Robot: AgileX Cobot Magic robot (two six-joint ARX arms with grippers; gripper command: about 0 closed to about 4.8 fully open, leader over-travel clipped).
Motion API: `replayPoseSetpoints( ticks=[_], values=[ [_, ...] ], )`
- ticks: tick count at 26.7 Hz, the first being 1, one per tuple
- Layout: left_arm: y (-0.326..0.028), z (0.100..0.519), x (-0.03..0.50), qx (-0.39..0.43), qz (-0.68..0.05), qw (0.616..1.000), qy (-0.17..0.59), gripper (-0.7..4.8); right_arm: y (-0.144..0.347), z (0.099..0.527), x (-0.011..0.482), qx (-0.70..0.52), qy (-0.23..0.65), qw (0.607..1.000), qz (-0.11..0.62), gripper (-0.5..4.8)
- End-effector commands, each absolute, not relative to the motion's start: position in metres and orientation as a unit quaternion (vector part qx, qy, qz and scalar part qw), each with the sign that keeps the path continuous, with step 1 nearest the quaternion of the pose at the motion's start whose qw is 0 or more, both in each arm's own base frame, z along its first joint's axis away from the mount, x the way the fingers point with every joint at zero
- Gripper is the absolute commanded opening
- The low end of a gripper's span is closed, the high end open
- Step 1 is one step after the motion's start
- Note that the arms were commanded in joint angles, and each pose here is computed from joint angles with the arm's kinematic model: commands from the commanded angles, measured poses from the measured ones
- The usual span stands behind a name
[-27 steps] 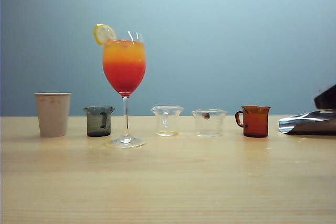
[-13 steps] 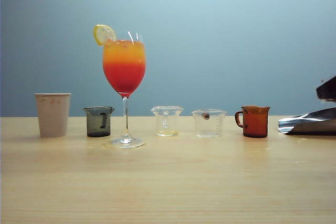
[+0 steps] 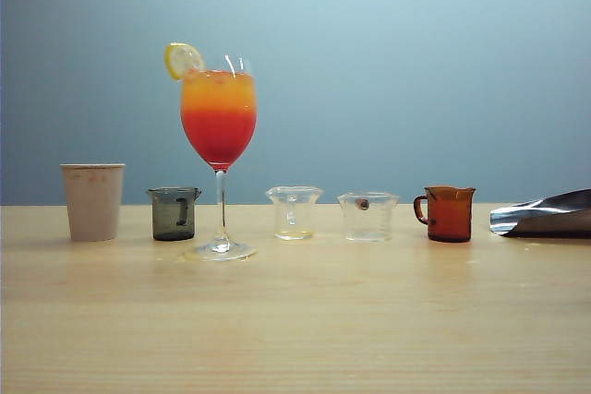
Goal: Pick up the lemon slice from the paper cup on the left and carefully insert it into the rim of the goblet.
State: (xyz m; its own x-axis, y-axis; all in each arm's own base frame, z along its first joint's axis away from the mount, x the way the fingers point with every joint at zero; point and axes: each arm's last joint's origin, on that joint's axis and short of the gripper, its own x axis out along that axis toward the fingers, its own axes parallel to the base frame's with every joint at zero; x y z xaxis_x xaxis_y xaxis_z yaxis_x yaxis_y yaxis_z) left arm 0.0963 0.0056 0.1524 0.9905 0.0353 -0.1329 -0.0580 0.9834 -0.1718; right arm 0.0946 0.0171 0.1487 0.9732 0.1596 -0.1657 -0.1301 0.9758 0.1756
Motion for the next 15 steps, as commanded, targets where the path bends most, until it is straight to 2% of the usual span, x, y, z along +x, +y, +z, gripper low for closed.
replayPoseSetpoints(
  ticks=[1,5,15],
  values=[
    [0.0055,0.1535,0.0963,-0.085,0.027,0.994,0.061,-0.04,0.0079,0.1490,0.0963,0.087,0.079,0.993,0.025,0.57],
    [0.0053,0.1535,0.0963,-0.085,0.025,0.994,0.061,-0.04,0.0002,0.1490,0.0966,0.090,0.076,0.993,-0.015,0.57],
    [0.0053,0.1535,0.0963,-0.085,0.025,0.994,0.061,-0.04,-0.0001,0.1489,0.0966,0.090,0.076,0.993,-0.016,0.57]
  ],
)
